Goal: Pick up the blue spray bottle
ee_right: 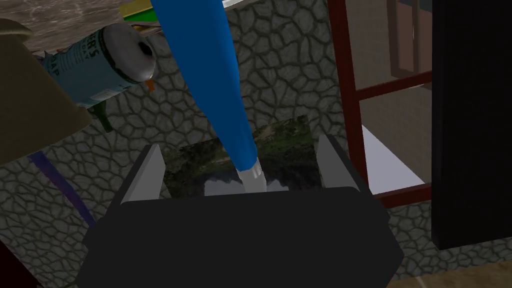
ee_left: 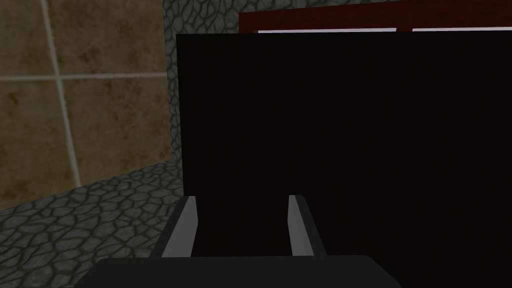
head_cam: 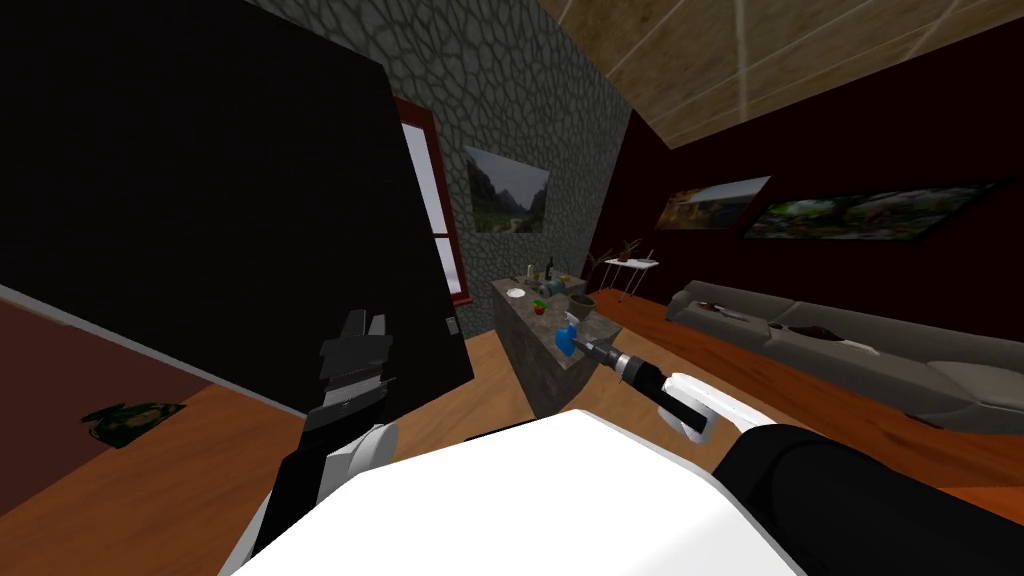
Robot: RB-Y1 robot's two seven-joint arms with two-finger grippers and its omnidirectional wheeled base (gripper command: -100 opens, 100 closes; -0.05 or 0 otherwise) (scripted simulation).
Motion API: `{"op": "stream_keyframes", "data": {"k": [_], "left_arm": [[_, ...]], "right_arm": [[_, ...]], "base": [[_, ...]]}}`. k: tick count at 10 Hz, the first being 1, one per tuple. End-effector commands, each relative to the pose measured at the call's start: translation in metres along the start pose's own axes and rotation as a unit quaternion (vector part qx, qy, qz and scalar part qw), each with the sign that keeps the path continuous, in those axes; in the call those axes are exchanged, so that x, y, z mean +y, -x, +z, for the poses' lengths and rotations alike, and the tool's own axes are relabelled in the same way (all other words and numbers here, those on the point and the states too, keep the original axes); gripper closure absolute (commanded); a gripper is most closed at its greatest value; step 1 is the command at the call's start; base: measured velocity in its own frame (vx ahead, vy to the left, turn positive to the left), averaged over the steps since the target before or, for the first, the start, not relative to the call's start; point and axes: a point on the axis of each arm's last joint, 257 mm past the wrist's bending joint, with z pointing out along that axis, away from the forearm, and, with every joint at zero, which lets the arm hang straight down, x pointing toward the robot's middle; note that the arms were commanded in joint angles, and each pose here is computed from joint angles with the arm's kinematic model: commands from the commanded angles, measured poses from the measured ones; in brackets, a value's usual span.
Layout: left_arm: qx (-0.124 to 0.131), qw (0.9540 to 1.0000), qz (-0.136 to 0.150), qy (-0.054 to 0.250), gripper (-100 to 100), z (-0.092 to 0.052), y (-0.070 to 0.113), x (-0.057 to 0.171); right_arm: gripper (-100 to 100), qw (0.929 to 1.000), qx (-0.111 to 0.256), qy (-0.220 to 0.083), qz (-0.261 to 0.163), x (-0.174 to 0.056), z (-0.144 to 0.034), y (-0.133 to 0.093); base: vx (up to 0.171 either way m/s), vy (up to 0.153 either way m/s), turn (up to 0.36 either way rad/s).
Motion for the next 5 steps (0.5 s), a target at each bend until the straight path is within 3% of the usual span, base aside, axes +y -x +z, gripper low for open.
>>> {"op": "stream_keyframes", "data": {"k": [1,5], "left_arm": [[0.0,1.0,0.0,0.0,0,0.0,0.0,0.0],[0.0,1.0,0.0,0.0,0,0.0,0.0,0.0]], "right_arm": [[-100,0.999,0.024,-0.009,-0.036,-0.014,-0.003,-0.006],[-100,0.9924,0.066,-0.025,-0.1,-0.043,-0.011,-0.013]], "base": [[0.027,0.058,0.093],[0.028,0.049,0.075]]}}
